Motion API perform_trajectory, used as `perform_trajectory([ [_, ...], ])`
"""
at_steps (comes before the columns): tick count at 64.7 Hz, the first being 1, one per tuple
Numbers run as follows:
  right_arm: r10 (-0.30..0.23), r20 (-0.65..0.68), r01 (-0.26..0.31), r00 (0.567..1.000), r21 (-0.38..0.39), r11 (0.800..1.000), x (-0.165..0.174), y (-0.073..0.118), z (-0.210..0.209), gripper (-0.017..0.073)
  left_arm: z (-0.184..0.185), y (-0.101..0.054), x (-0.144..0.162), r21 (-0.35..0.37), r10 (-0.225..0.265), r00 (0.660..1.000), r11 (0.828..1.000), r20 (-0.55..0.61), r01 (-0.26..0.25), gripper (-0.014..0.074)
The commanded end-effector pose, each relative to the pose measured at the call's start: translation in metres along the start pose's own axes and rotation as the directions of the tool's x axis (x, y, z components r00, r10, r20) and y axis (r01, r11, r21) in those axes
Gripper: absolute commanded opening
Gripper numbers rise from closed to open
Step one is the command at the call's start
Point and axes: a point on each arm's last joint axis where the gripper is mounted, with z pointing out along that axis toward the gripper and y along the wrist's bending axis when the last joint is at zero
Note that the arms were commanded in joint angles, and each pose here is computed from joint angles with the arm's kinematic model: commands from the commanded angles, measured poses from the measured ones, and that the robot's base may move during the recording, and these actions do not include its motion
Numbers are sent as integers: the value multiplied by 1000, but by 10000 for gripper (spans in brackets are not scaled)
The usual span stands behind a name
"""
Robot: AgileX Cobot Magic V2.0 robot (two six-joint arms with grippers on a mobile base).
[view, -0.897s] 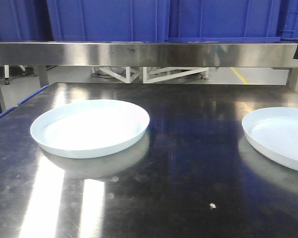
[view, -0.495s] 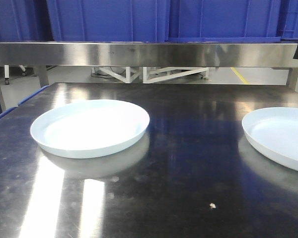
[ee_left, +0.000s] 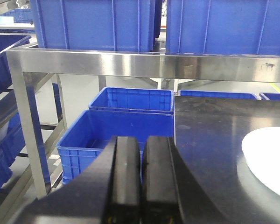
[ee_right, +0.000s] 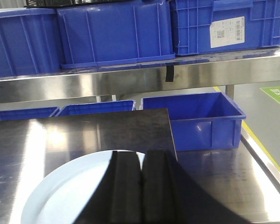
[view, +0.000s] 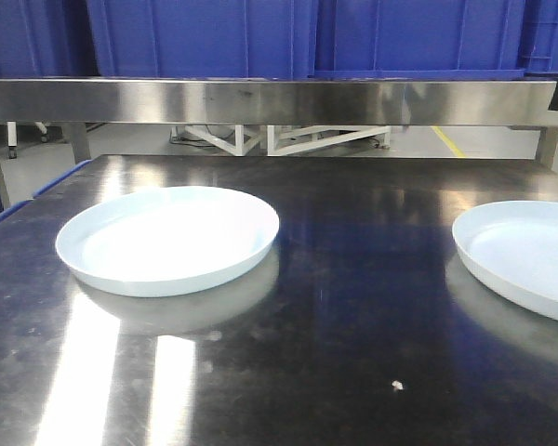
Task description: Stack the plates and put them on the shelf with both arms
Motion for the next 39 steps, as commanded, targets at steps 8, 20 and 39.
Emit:
perform_trajectory([
  [8, -4, 83, 5, 997, -14, 1000, -7, 1, -1, 48, 7, -5, -50, 83, 36, 999, 996, 40, -39, 90],
  [20, -4, 83, 5, 997, -14, 1000, -7, 1, -1, 48, 44, -16, -141, 179, 136, 983, 977, -125, -112, 90],
  [39, -4, 83, 5, 997, -14, 1000, -7, 1, -1, 48, 115, -32, -242, 156, 182, 917, 979, -355, -134, 90],
])
